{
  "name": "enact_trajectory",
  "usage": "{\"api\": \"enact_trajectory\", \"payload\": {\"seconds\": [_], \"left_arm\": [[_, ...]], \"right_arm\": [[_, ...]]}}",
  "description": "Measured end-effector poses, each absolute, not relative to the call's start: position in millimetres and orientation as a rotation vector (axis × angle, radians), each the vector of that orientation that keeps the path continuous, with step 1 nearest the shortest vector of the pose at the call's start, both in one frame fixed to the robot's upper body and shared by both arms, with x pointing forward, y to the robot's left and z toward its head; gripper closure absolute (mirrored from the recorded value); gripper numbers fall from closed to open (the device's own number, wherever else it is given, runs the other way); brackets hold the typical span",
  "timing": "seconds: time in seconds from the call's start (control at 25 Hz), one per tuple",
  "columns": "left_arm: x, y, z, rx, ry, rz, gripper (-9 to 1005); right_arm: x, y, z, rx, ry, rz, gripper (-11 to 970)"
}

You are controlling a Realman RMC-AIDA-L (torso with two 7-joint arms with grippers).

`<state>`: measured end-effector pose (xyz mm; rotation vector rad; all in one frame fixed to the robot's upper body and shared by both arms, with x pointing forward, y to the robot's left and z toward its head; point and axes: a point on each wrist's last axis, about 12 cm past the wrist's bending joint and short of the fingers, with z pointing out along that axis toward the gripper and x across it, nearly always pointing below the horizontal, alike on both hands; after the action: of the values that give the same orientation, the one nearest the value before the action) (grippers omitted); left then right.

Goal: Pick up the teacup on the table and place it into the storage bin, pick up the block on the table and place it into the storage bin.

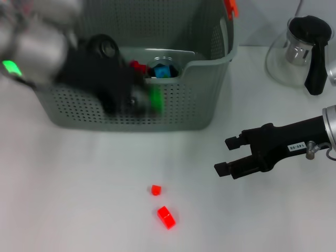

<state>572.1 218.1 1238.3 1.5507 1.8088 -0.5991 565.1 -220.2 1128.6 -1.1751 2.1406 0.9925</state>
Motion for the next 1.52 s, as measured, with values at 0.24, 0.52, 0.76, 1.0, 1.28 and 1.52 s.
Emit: {"api": "enact_trajectory", "payload": {"seconds": [0.24, 0.52, 0.76, 1.0, 1.28, 1.52], "left_arm": [[616.3, 245.4, 1274.3, 1.112, 1.823, -0.624, 584], [662.3, 219.0, 1268.2, 0.950, 1.851, -0.589, 584], [676.2, 195.6, 1250.9, 0.926, 1.915, -0.511, 585], [679.5, 183.6, 1248.5, 0.917, 1.929, -0.488, 584], [681.1, 179.7, 1250.2, 0.886, 1.938, -0.504, 474], [681.6, 190.5, 1263.1, 0.805, 1.919, -0.511, 226]], "right_arm": [[564.9, -220.2, 1128.6, -1.186, 2.133, 0.990, 48], [565.0, -220.6, 1128.7, -1.194, 2.128, 0.986, 48], [565.8, -219.9, 1129.6, -1.202, 2.121, 0.983, 48], [566.6, -220.2, 1130.3, -1.205, 2.120, 0.980, 48], [565.6, -220.8, 1129.2, -1.203, 2.122, 0.981, 47], [564.3, -221.6, 1127.0, -1.207, 2.120, 0.984, 47]]}}
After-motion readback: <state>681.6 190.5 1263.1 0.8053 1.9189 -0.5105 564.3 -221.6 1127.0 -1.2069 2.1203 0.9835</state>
